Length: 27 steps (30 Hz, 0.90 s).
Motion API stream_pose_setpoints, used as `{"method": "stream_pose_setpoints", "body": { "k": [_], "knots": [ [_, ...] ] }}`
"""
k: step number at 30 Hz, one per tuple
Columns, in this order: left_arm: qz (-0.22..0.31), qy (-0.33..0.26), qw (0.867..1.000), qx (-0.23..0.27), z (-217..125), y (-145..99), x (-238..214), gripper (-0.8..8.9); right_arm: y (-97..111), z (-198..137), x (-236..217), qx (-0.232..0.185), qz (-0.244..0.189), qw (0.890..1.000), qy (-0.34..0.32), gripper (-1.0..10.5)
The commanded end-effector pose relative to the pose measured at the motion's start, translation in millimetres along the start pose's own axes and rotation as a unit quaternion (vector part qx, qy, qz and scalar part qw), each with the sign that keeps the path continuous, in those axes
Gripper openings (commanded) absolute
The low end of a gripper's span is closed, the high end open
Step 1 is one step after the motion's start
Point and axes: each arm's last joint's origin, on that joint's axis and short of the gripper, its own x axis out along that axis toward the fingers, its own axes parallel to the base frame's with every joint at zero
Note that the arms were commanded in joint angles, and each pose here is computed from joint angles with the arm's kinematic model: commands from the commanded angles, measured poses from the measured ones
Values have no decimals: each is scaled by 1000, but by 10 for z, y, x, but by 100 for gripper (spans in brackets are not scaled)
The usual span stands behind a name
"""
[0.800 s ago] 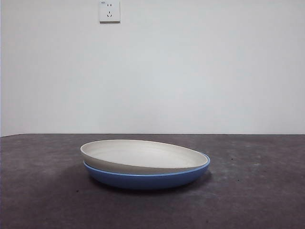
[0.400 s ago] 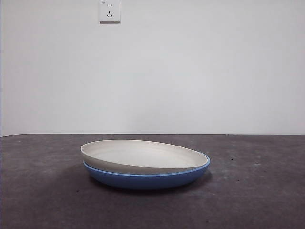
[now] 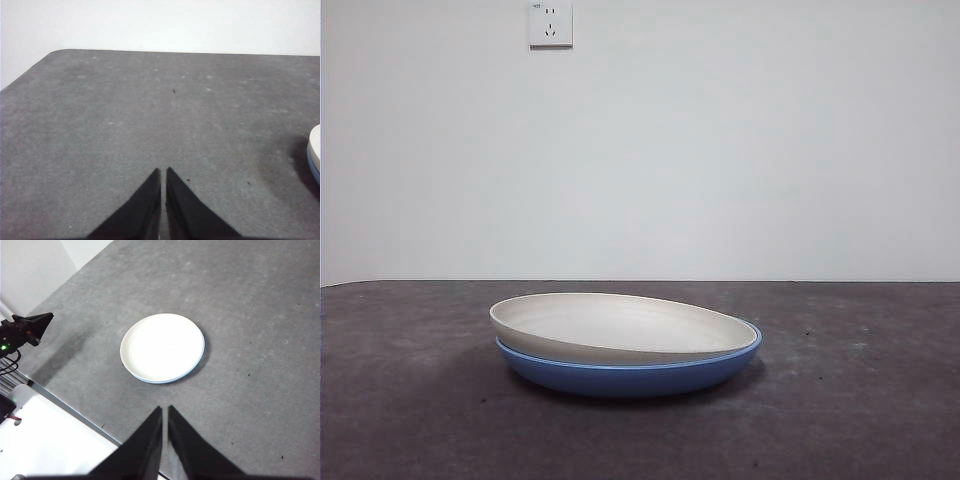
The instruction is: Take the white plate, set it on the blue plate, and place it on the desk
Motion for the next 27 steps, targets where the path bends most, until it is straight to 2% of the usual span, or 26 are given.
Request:
{"method": "stream_pose_setpoints", "body": {
  "k": [1, 13, 17, 20, 24, 27],
  "knots": [
    [3, 12, 1000, 8, -72, 4, 19, 19, -9, -51, -21, 5, -5, 999, 31, 14],
    [3, 12, 1000, 8, -72, 4, 19, 19, -9, -50, -21, 7, -9, 999, 30, 14],
    [3, 12, 1000, 8, -72, 4, 19, 19, -6, -65, 6, -38, -63, 997, 11, 15],
    [3, 12, 1000, 8, -72, 4, 19, 19, -34, -100, 101, -59, -117, 990, -46, 14],
    [3, 12, 1000, 8, -72, 4, 19, 19, -201, -222, 410, -87, -180, 970, -140, 14],
    [3, 12, 1000, 8, -72, 4, 19, 19, -392, -391, 694, -89, -215, 955, -185, 14]
  ]
}}
